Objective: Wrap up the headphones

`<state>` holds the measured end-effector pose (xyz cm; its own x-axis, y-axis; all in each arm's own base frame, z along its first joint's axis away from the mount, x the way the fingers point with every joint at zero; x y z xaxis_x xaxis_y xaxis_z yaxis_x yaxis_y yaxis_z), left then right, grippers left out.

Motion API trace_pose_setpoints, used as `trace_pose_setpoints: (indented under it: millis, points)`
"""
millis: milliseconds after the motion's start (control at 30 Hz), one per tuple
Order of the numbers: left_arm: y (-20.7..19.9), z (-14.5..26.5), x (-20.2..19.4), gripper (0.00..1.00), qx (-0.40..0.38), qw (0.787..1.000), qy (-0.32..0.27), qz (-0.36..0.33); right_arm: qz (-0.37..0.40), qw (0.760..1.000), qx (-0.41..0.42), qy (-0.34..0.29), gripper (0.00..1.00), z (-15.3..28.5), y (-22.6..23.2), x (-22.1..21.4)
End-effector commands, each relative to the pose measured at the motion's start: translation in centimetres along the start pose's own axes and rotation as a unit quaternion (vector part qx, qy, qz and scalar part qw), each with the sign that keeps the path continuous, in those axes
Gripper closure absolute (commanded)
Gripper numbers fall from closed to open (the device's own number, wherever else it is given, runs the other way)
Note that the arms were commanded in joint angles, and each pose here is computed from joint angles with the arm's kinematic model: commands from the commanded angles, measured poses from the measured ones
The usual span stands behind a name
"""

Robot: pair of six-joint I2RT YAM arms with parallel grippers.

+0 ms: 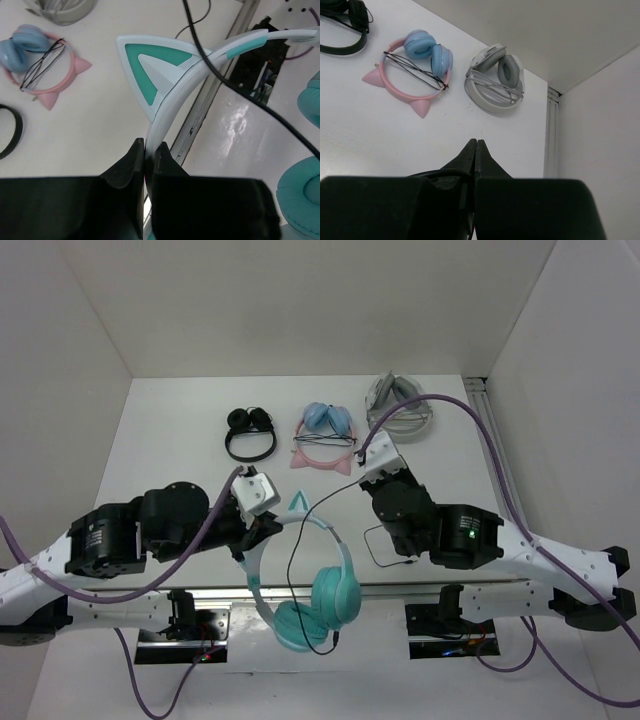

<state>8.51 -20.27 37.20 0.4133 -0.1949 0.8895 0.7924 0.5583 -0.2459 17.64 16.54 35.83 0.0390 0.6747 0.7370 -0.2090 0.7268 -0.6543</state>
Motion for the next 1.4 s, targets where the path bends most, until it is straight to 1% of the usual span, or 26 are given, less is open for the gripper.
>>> trace_pose_setpoints:
  millis: [0,167,367,567,767,800,833,867,900,933,1000,1067,1100,1167,1200,1233,1267,1300,1333,1367]
  points:
    - [0.5,2.3,3.1,1.0,0.028,0.995,-0.075,0.057,-0.05,0.998,-0.027,-0.003,1.0,-0.4,-1.4,0.5]
    - [2.1,5.8,4.9,1.0,0.071,0.983,-0.126,0.11,-0.045,0.999,-0.013,-0.001,1.0,-0.9,0.0,0.4]
    - [1.9,8.9,6.6,1.0,0.05,0.974,-0.16,0.154,-0.029,0.999,0.002,0.015,1.0,-2.6,3.3,0.3]
    - [2.1,10.5,6.7,1.0,0.041,0.969,-0.174,0.168,-0.033,0.999,0.017,0.018,1.0,-3.7,4.2,0.0]
    - [2.9,11.9,7.1,1.0,0.052,0.957,-0.205,0.197,-0.035,0.999,0.021,0.018,1.0,-4.2,4.6,0.0]
    - [3.0,12.1,7.2,1.0,0.054,0.951,-0.216,0.214,-0.031,0.999,0.028,0.018,1.0,-4.3,5.1,0.0]
    - [3.0,11.9,7.2,1.0,0.054,0.951,-0.216,0.215,-0.033,0.999,0.029,0.021,1.0,-4.3,5.3,-0.3]
    - [3.1,12.3,7.7,1.0,0.052,0.945,-0.232,0.227,-0.037,0.999,0.029,0.021,1.0,-4.3,5.3,-0.3]
    - [3.2,11.7,7.5,1.0,0.059,0.943,-0.23,0.231,-0.047,0.998,0.037,0.019,1.0,-4.3,5.6,-0.2]
    - [3.5,12.1,7.7,1.0,0.065,0.935,-0.245,0.248,-0.052,0.998,0.042,0.018,1.0,-4.4,6.0,-0.3]
    - [3.6,11.5,7.8,1.0,0.07,0.928,-0.258,0.26,-0.064,0.996,0.056,0.013,1.0,-4.5,6.9,-0.3]
    - [4.2,12.1,8.0,1.0,0.077,0.913,-0.283,0.285,-0.08,0.992,0.096,0.0,1.0,-4.6,8.4,-0.4]
    - [4.4,11.8,8.2,1.0,0.081,0.904,-0.297,0.296,-0.105,0.984,0.137,-0.033,1.0,-4.2,9.2,0.8]
    - [4.8,12.4,8.4,1.0,0.079,0.89,-0.321,0.314,-0.112,0.974,0.186,-0.061,1.0,-3.9,11.0,0.8]
    - [4.9,12.4,8.5,1.0,0.079,0.885,-0.33,0.319,-0.136,0.965,0.205,-0.094,1.0,-3.5,11.2,2.0]
    - [5.1,12.1,8.3,1.0,0.082,0.88,-0.336,0.326,-0.131,0.949,0.261,-0.121,1.0,-2.8,12.8,2.5]
    - [5.5,12.4,8.6,1.0,0.087,0.866,-0.354,0.344,-0.132,0.94,0.284,-0.133,1.0,-2.4,13.7,2.1]
    - [5.7,12.5,8.5,1.0,0.088,0.859,-0.361,0.352,-0.135,0.932,0.304,-0.146,1.0,-2.1,14.5,2.2]
    - [5.9,12.8,8.4,1.0,0.09,0.852,-0.369,0.359,-0.151,0.92,0.315,-0.176,1.0,-1.7,14.6,3.1]
    - [6.2,12.5,8.2,1.0,0.102,0.846,-0.373,0.367,-0.148,0.904,0.352,-0.194,1.0,-0.9,15.7,2.7]
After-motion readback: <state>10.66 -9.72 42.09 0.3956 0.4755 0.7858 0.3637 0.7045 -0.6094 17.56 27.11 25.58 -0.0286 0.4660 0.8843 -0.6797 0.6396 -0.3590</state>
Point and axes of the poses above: each gripper's point midway between its finger pads, its own z axis back along the fingers, its own y axis along the line the jaws close on, x = y × z, the point moved 4 cm from there along z, back along the fingers, and after that the axes turned 15 degrees about z, right-handed, at the moved point
